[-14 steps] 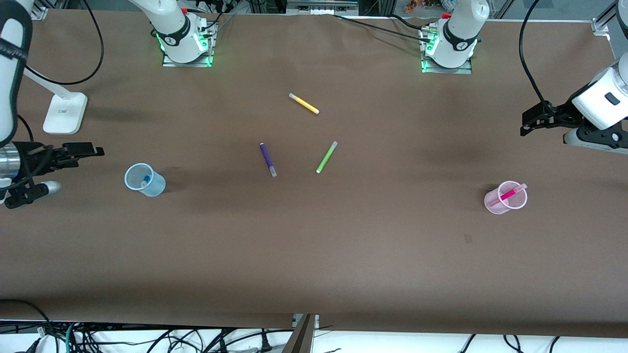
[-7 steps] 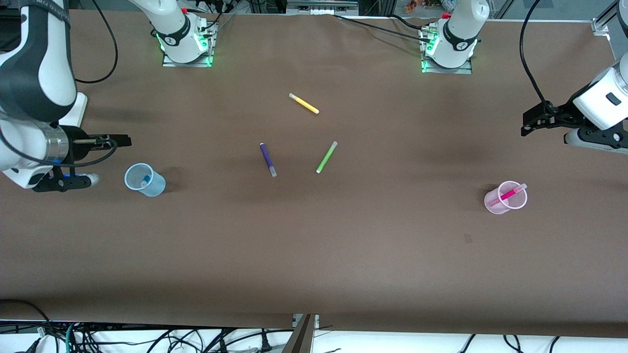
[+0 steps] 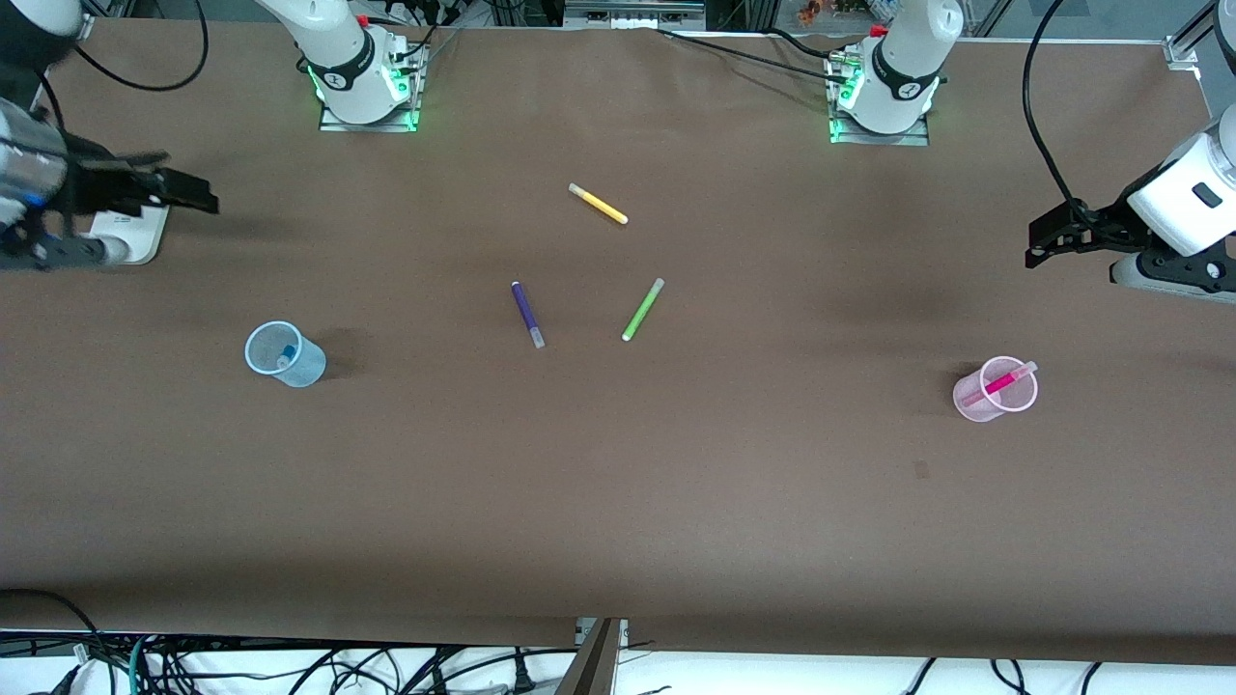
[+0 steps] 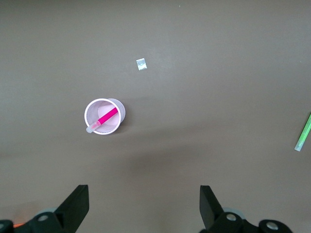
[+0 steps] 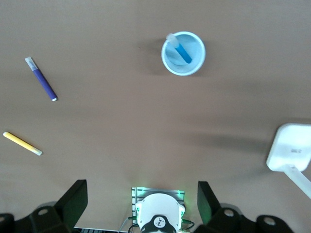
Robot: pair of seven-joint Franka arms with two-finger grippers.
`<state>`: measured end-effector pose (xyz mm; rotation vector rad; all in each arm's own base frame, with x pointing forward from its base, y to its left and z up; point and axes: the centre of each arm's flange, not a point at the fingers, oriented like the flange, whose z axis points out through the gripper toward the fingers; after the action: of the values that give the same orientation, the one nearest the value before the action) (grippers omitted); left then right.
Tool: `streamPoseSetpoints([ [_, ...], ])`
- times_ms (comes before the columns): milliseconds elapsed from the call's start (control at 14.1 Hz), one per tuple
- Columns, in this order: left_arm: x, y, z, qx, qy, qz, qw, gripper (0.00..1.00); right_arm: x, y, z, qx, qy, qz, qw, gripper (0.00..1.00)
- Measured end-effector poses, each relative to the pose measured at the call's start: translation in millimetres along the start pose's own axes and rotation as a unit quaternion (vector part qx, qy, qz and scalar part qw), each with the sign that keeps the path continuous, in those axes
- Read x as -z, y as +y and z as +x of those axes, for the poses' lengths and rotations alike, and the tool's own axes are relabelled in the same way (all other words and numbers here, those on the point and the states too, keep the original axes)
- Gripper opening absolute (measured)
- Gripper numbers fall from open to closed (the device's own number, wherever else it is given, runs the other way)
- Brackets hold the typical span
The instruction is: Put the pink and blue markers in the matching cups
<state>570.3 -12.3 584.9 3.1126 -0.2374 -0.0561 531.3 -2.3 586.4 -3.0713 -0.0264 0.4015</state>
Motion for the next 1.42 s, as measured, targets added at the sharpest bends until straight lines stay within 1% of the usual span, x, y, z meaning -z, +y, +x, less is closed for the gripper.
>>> streamPoseSetpoints([
  [142,0,0,0,0.000,0.000,0.000,1.000,1.00,18,8,-23,-0.006,0.020,-0.006,1.000,1.00],
  [284,0,0,0,0.000,0.000,0.000,1.000,1.00,29,6,-35,-0.004,0.034,-0.007,0.999,1.00],
  [355,0,0,0,0.000,0.000,0.000,1.000,1.00,32,4,-38,-0.002,0.037,-0.012,0.999,1.00],
  [497,0,0,0,0.000,0.000,0.000,1.000,1.00,33,-1,-39,0.003,0.039,-0.030,0.999,1.00],
  [782,0,0,0,0.000,0.001,0.000,1.000,1.00,32,-33,-38,0.030,0.040,-0.046,0.998,1.00],
  [995,0,0,0,0.000,0.001,0.000,1.000,1.00,32,-29,-38,0.025,0.041,-0.046,0.998,1.00],
  [1421,0,0,0,0.000,0.001,0.000,1.000,1.00,33,7,-29,-0.006,0.040,-0.037,0.999,1.00],
])
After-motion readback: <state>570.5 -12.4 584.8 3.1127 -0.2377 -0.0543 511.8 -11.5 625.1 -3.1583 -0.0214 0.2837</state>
